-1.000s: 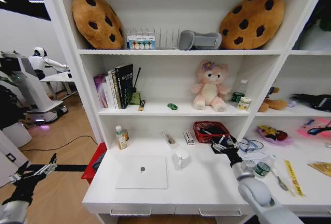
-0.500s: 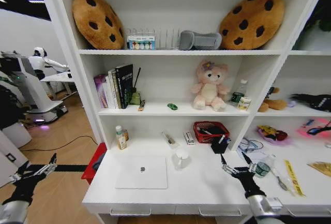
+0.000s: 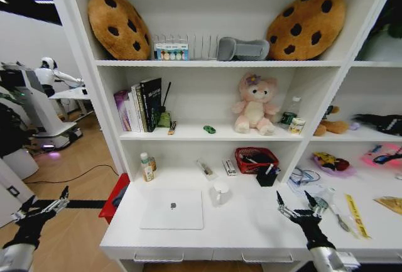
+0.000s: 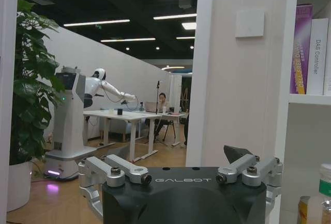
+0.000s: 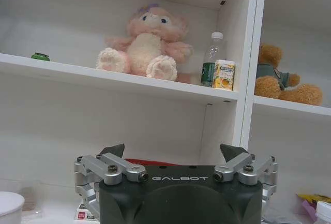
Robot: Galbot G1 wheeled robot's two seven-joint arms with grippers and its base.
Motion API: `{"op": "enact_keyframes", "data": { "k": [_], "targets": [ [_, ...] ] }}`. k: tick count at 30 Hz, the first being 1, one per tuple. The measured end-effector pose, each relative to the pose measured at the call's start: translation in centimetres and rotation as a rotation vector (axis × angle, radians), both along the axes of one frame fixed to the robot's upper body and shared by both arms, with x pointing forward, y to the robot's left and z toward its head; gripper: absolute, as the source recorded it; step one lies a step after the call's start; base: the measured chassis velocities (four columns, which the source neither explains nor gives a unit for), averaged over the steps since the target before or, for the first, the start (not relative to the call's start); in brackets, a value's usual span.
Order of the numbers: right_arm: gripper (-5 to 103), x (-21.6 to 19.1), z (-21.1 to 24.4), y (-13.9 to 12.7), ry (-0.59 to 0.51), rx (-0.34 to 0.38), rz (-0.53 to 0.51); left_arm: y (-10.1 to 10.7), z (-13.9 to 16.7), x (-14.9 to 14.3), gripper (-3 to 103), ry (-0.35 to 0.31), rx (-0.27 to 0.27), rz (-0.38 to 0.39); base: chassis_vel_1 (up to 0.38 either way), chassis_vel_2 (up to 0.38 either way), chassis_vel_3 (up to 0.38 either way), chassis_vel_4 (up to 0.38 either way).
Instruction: Organize the objects on the table.
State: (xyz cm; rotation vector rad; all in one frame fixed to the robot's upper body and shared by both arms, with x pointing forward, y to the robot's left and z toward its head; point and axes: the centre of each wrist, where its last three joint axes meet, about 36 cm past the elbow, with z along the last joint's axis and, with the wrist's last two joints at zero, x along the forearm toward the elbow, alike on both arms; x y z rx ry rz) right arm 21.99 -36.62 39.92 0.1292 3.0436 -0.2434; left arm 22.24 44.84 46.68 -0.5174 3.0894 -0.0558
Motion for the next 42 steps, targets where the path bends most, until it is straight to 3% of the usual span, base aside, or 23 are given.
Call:
{"op": "enact_keyframes", "data": {
  "k": [15, 34, 42],
  "targets": [
    [100, 0.1, -0.4, -0.7, 0.0, -0.013, -0.005, 0.0, 0.0, 0.0, 100, 0.0, 0.0, 0.0, -0.153, -0.151, 0.154, 0.158],
    [100, 0.5, -0.9, 0.2, -0.003, -0.047, -0.001, 0.0, 0.0, 0.0, 100, 0.0, 0.0, -0.001, -0.301, -0.304, 0.312, 0.308],
    [100, 0.5, -1.7, 0.8, -0.023, -0.008, 0.015, 0.0, 0.0, 0.0, 100, 0.0, 0.0, -0.001, -0.032, -0.082, 0.078, 0.061]
  ]
}}
